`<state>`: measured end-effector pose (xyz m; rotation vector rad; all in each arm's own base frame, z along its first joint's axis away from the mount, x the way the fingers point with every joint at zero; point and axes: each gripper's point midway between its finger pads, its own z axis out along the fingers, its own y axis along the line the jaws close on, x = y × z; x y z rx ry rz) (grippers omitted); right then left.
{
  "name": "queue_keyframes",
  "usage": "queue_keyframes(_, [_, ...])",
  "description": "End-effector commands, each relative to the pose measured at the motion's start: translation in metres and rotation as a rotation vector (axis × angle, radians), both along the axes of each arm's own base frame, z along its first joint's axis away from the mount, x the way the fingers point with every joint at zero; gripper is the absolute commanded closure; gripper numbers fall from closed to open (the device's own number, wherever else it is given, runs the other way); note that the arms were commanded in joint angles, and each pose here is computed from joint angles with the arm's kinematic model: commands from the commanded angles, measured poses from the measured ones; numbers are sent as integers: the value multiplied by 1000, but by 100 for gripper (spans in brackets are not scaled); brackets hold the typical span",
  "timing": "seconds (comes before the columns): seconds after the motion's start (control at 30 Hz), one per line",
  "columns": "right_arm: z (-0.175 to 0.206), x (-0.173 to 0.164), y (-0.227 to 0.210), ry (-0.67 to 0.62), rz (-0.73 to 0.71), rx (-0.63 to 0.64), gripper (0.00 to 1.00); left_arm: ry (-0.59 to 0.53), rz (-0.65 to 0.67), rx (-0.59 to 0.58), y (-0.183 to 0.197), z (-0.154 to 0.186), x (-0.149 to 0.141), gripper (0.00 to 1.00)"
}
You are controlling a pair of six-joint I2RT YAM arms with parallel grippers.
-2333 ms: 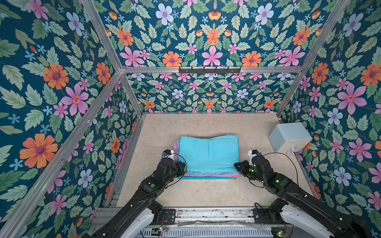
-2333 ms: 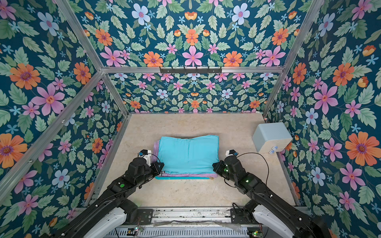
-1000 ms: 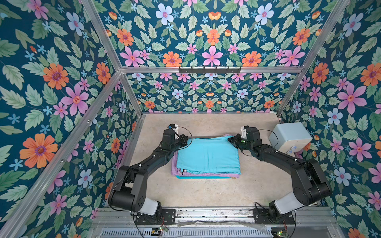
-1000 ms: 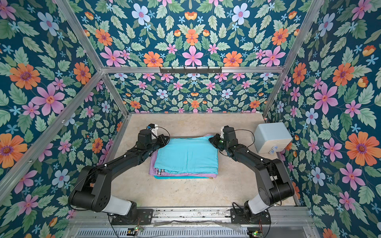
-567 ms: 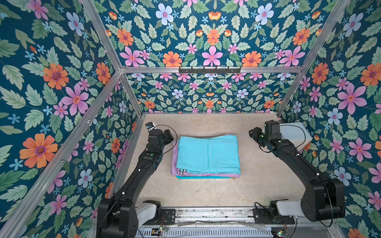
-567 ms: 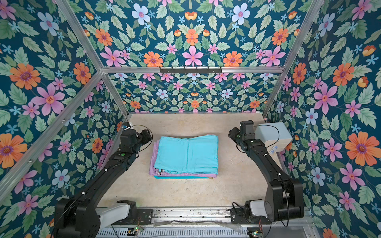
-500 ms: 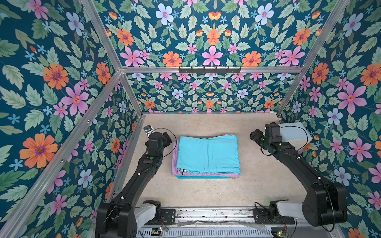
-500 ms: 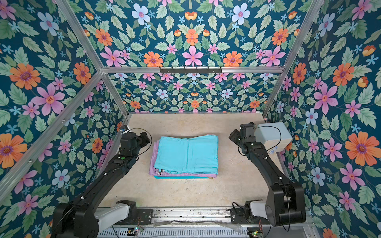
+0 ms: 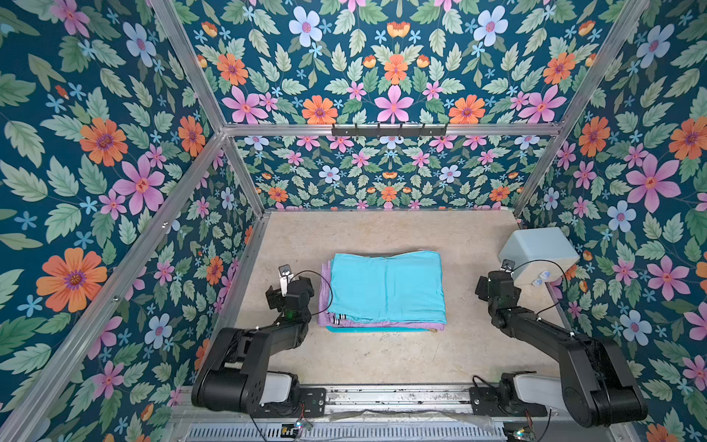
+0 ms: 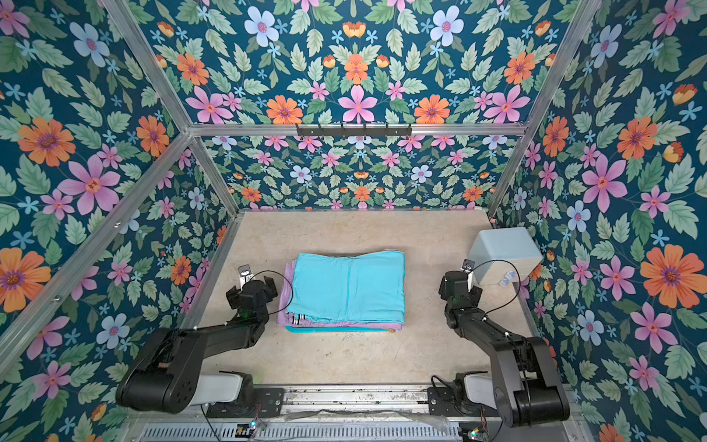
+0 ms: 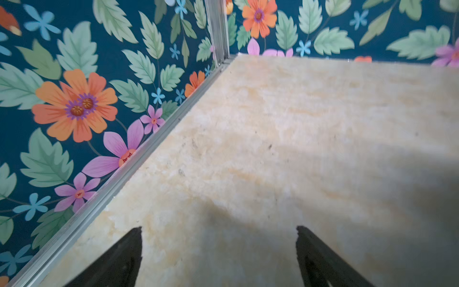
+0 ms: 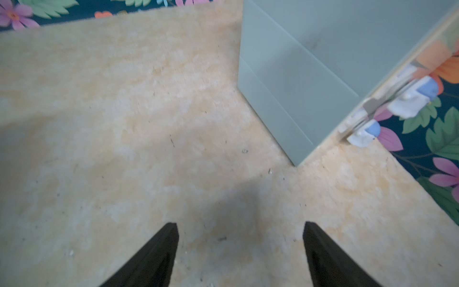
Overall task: Put the folded long pants in the basket
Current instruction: Reset both arms
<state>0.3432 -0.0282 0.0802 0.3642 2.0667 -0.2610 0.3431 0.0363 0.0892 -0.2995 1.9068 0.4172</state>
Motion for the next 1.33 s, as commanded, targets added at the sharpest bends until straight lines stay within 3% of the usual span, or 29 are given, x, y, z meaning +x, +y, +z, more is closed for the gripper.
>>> queue_keyframes(0.0, [37, 25, -11, -251, -8, -16, 18, -201, -95, 40, -12, 42, 32, 1])
queue_keyframes(0.07, [26, 22, -9, -241, 42, 42, 11, -187, -127, -12, -5, 34, 47, 2])
queue_keyframes(0.1, [29, 19, -9, -313, 60, 40, 10, -130, -136, -58, -2, 24, 49, 3])
queue_keyframes(0.13, [37, 17, -11, -387, 55, 22, 7, -159, -149, -58, -3, 27, 48, 2])
queue_keyframes(0.2, [24, 15, -12, -280, 38, 70, 6, -187, -204, -50, -10, 23, 39, 1])
queue_keyframes(0.27, [30, 21, -22, -333, 18, 69, 2, -215, -210, -34, -12, 26, 39, 1])
queue_keyframes(0.33, [22, 19, -21, -267, 12, 91, 2, -195, -211, -58, -10, 23, 42, 1])
queue_keyframes(0.4, [27, 20, -22, -311, 16, 71, 1, -186, -213, -64, -9, 21, 43, 1])
queue_keyframes(1.3, [25, 21, -19, -292, 29, 74, 1, -193, -210, -61, -8, 23, 42, 1])
